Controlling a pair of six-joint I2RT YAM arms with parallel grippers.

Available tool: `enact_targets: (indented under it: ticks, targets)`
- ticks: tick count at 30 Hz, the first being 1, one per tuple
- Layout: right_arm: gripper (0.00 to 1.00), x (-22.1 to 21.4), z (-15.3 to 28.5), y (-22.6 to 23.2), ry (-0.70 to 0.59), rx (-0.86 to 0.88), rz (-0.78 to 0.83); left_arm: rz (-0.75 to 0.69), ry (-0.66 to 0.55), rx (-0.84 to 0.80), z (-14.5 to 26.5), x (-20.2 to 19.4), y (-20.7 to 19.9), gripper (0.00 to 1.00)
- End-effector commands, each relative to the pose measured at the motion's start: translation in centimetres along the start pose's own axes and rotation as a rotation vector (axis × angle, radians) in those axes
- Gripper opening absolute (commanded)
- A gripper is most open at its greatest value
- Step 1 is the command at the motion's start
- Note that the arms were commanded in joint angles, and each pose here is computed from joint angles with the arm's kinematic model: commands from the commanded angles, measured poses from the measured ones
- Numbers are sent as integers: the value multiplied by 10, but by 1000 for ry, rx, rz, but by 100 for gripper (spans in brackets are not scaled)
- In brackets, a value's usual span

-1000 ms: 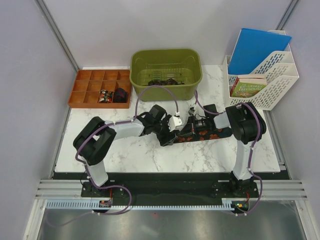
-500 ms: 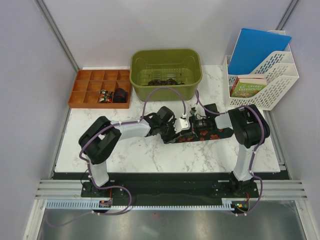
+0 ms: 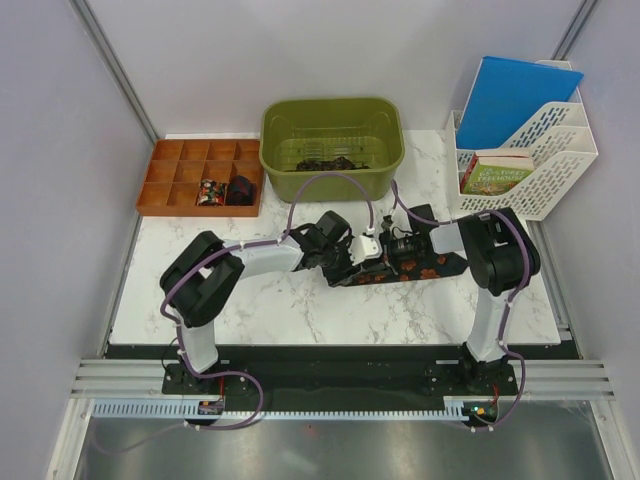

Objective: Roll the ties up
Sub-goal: Roll the tie at the center of the board.

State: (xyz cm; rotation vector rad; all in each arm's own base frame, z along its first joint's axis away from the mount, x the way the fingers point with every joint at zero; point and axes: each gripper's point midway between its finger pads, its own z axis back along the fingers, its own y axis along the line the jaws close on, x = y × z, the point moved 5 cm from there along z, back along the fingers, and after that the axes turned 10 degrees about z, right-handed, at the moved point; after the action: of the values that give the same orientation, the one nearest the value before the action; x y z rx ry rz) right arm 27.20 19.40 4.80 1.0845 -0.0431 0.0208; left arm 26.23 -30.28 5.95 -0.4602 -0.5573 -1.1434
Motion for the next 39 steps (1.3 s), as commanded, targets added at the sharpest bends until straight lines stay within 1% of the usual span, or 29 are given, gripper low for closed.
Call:
enact_targets:
  ticks: [1,3,4,5,7,10,16,21,27,28,30,31,32,34,35,36,37,38,39]
  targets:
    - [0,-13,-13,-45,71,-123,-37,10,-32,-8,17,6,7,64]
    - [0,-15,-15,-50,80,-117,-41,-2,-93,-59,29,16,2,68]
    - [0,-15,-16,-49,71,-89,-16,-15,-106,-81,31,17,0,71]
    - [0,-16,-16,-50,64,-86,-10,-24,-127,-108,34,20,-2,72]
    - [0,-15,-17,-48,28,-47,15,-50,-151,-131,38,25,-6,72]
    - [0,-15,-20,-48,7,-16,0,-60,-164,-141,37,27,-6,72]
    - [0,-14,-21,-47,-14,12,-13,-89,-143,-113,28,25,1,73]
    - [0,-14,-20,-45,-16,15,-15,-105,-100,-89,24,16,2,73]
    - [0,-13,-18,-39,-22,26,-15,-121,-29,-85,15,3,0,63]
    - [0,-14,-18,-37,-22,30,-12,-120,-19,-89,13,1,0,56]
    - [4,-11,-15,-33,-26,30,8,-121,9,-98,13,-1,-1,45]
    - [7,-10,-15,-32,-18,22,19,-126,26,-107,12,-4,-1,38]
    - [15,-8,-14,-30,-14,19,27,-126,41,-114,13,-6,-1,35]
    - [25,-4,-10,-27,-2,-3,41,-134,66,-122,16,-8,-2,26]
    - [33,-1,-8,-26,-5,-19,43,-138,68,-123,18,-7,-3,23]
    - [37,-2,-4,-24,9,-32,22,-140,68,-122,19,-8,-2,20]
    - [41,1,-1,-21,9,-37,28,-134,72,-125,21,-8,-4,19]
    - [51,4,4,-19,-2,-45,41,-131,67,-122,24,-6,-4,18]
    - [54,3,5,-17,2,-44,38,-128,68,-124,25,-7,-5,17]
